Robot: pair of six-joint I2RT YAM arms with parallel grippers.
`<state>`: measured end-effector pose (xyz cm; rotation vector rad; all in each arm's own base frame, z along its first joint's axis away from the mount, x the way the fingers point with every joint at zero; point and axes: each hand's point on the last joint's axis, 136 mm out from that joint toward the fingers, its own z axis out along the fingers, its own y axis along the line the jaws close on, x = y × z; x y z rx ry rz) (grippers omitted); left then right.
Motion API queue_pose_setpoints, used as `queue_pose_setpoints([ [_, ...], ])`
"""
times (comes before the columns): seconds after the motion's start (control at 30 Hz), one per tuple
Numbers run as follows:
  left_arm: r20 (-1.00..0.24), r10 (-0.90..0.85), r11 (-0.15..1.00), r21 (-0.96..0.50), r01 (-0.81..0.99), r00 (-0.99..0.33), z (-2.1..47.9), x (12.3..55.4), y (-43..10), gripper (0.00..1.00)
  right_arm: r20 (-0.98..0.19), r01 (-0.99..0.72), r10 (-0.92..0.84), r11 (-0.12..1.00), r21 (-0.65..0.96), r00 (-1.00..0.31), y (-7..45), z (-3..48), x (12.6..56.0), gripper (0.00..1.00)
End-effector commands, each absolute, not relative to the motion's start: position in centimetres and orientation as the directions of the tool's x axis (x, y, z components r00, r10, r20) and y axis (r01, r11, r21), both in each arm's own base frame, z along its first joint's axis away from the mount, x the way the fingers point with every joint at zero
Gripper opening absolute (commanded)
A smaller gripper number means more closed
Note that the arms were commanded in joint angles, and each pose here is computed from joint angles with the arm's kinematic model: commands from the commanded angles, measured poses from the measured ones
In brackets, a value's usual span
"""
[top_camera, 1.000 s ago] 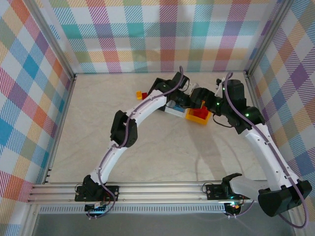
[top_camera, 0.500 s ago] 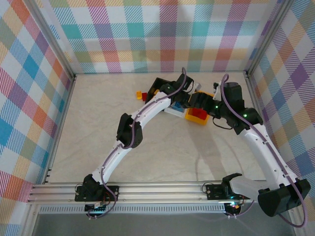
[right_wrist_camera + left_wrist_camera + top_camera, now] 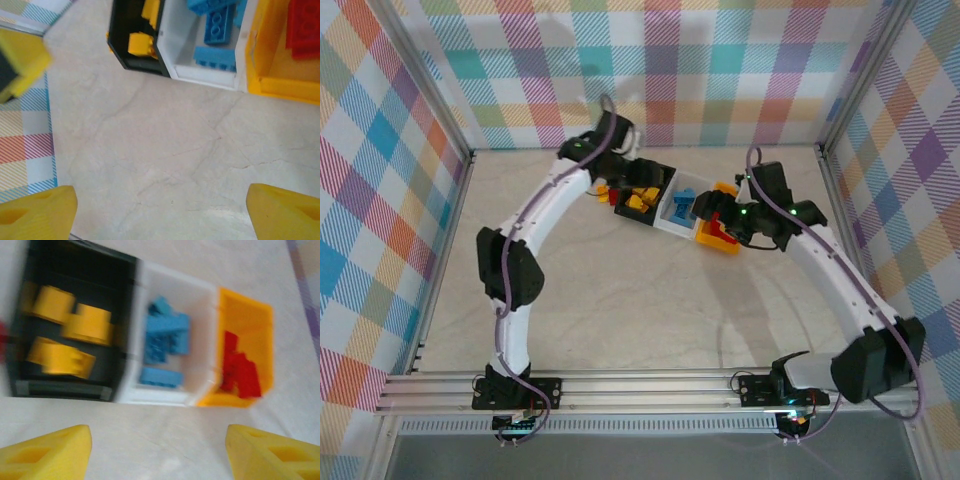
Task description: Sort the legos into containers by color
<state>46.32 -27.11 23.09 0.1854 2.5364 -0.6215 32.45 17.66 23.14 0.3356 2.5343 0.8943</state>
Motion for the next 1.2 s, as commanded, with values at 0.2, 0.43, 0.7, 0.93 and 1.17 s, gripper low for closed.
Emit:
queue_pose_setpoints([
  [0.2, -0.394, -0.100, 0.981, -0.194, -0.023, -0.914, 15.0, 52.6, -16.5, 0.72, -0.203, 0.085, 0.314, 0.706, 0.703, -0.927, 20.4, 22.6, 33.2, 0.87],
  [0.43, -0.371, -0.210, 0.966, -0.223, -0.133, -0.905, 10.5, 56.6, -15.9, 0.74, -0.187, 0.068, 0.278, 0.706, 0.705, -0.942, 21.4, 22.4, 34.6, 0.87],
  [0.7, -0.366, -0.246, 0.961, -0.213, -0.177, -0.897, 6.9, 58.4, -15.7, 0.74, -0.152, 0.063, 0.249, 0.685, 0.726, -0.957, 22.8, 22.1, 36.2, 0.87],
  [0.93, -0.310, -0.222, 0.971, -0.158, -0.180, -0.924, 4.2, 57.2, -15.7, 0.73, -0.136, 0.073, 0.252, 0.675, 0.734, -0.958, 23.3, 21.8, 37.0, 0.87],
  [1.17, -0.247, -0.186, 0.982, -0.079, -0.171, -0.951, 2.8, 54.8, -14.5, 0.71, -0.131, 0.081, 0.266, 0.660, 0.747, -0.955, 23.6, 21.9, 37.0, 0.87],
])
